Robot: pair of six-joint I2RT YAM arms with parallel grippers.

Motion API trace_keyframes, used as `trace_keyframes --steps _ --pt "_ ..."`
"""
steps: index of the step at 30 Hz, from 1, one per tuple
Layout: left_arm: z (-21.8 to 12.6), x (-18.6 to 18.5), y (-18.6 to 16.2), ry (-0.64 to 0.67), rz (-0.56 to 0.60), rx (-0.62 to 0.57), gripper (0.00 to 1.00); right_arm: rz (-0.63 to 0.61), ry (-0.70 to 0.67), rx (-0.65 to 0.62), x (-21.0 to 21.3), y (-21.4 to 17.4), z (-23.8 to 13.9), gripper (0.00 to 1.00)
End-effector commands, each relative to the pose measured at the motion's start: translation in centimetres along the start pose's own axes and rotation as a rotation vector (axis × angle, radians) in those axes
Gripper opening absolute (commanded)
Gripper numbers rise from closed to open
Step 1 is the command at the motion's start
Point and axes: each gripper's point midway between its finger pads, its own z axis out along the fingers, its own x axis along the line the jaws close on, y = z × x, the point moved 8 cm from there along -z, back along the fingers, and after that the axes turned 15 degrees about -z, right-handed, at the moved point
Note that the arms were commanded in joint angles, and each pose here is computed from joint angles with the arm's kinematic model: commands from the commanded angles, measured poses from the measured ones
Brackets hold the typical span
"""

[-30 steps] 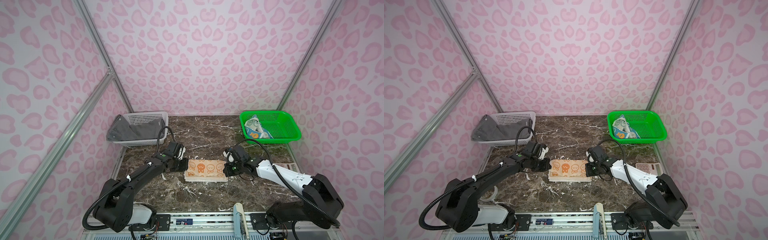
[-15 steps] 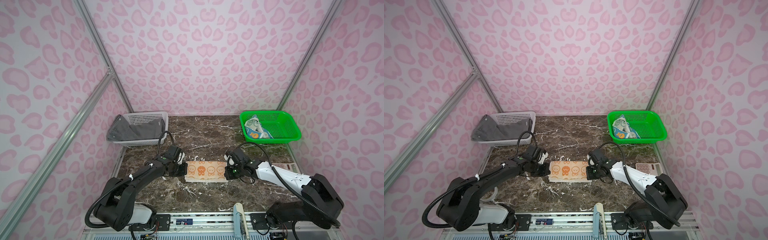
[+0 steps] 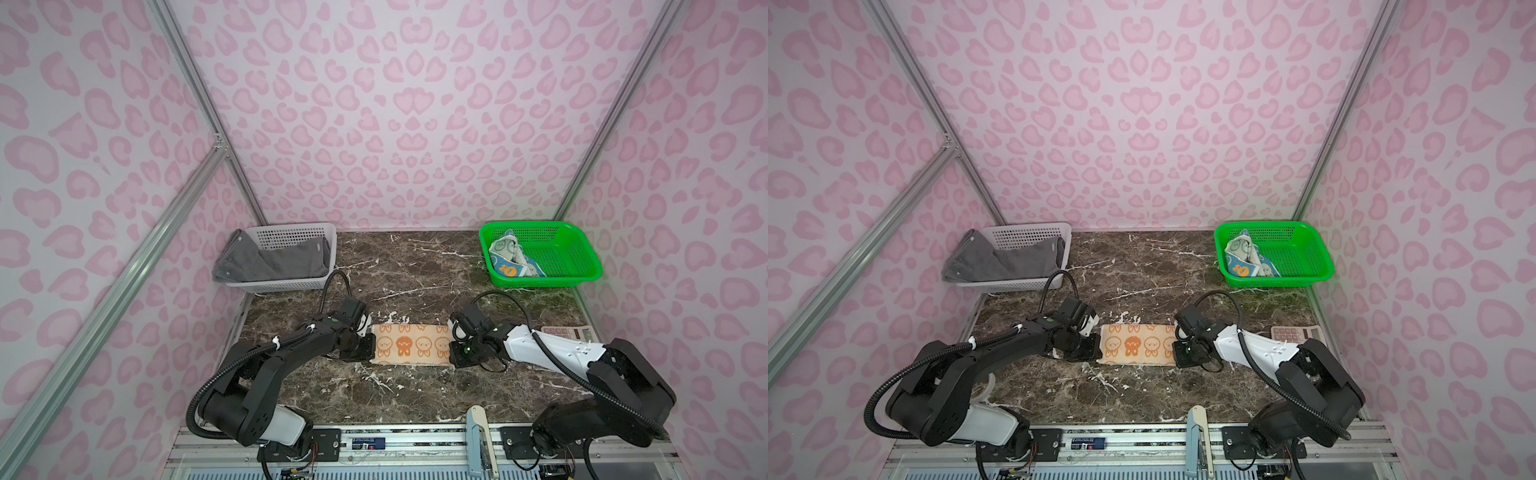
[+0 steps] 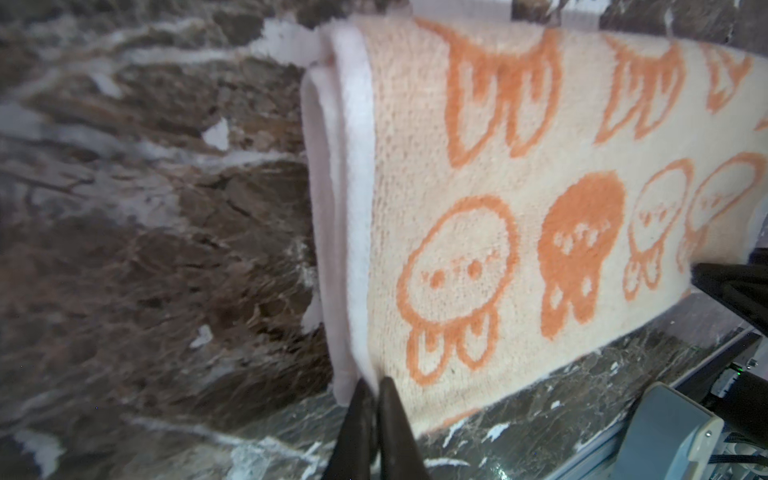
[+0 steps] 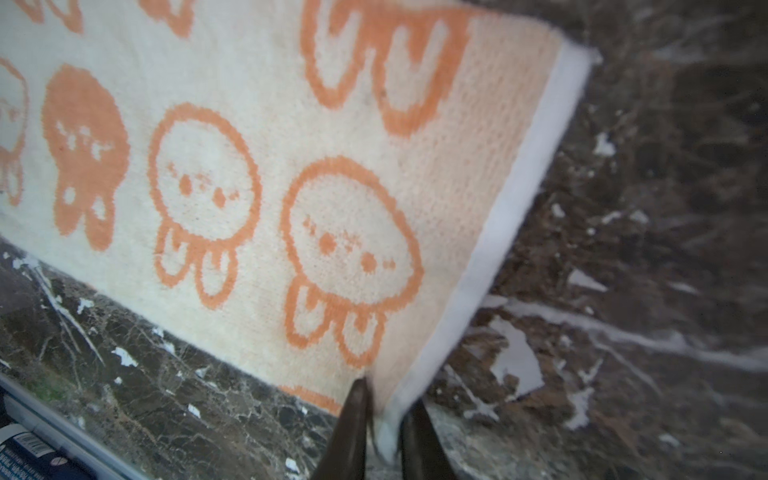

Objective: Fold and stack the towels

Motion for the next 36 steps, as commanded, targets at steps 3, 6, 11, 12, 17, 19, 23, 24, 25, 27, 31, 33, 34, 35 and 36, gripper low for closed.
trace_keyframes --steps 3,6,11,12,17,19,23,24,25,27,31,33,34,35,36 --pt "-1.2 -0.1 0.3 0.023 -0.002 -0.053 0.40 -0.129 -0.063 -0.074 0.5 0.9 -1.7 0.37" --pt "-2.5 -0.8 0.7 0.014 0.003 -0.098 0.55 -0.278 -0.098 -0.149 1.8 1.7 -3.2 0.51" --pt "-5.2 -1.5 1.8 0.029 -0.015 -0.233 0.68 -0.586 -0.118 -0.295 5.4 3.1 -4.9 0.59" --pt "-5.8 -1.5 2.1 0.023 -0.029 -0.265 0.70 -0.652 -0.117 -0.317 6.2 3.3 -5.0 0.61" --pt "-8.2 -1.0 3.1 -0.077 -0.128 -0.400 0.75 -0.939 -0.100 -0.355 9.9 3.6 -3.5 0.72" --pt "-9.0 -0.6 3.2 -0.103 -0.149 -0.435 0.78 -1.002 -0.089 -0.326 10.9 3.9 -2.4 0.74" --pt "-10.1 0.3 3.0 -0.115 -0.170 -0.467 0.79 -1.080 -0.055 -0.294 12.4 4.4 0.0 0.75" --pt "-10.3 0.5 2.9 -0.121 -0.179 -0.473 0.80 -1.087 -0.050 -0.285 12.5 4.6 0.7 0.75" --pt "-10.4 0.8 2.8 -0.124 -0.188 -0.477 0.80 -1.094 -0.046 -0.273 12.7 4.7 1.3 0.75" --pt "-10.4 1.4 2.6 -0.135 -0.208 -0.479 0.81 -1.111 -0.051 -0.249 12.8 5.0 2.6 0.75" --pt "-10.2 2.5 2.0 -0.160 -0.251 -0.485 0.89 -1.154 -0.053 -0.193 12.8 5.1 4.4 0.73" --pt "-10.1 3.0 1.9 -0.167 -0.262 -0.483 0.99 -1.160 -0.055 -0.170 12.7 5.0 5.2 0.73" --pt "-10.2 3.1 1.8 -0.168 -0.265 -0.484 0.99 -1.161 -0.061 -0.150 12.6 5.0 5.6 0.72" --pt "-10.2 3.3 1.8 -0.167 -0.268 -0.483 0.99 -1.163 -0.070 -0.134 12.5 5.1 6.0 0.71" --pt "-10.2 3.4 1.8 -0.168 -0.272 -0.484 0.99 -1.161 -0.085 -0.114 12.4 5.1 6.4 0.70"
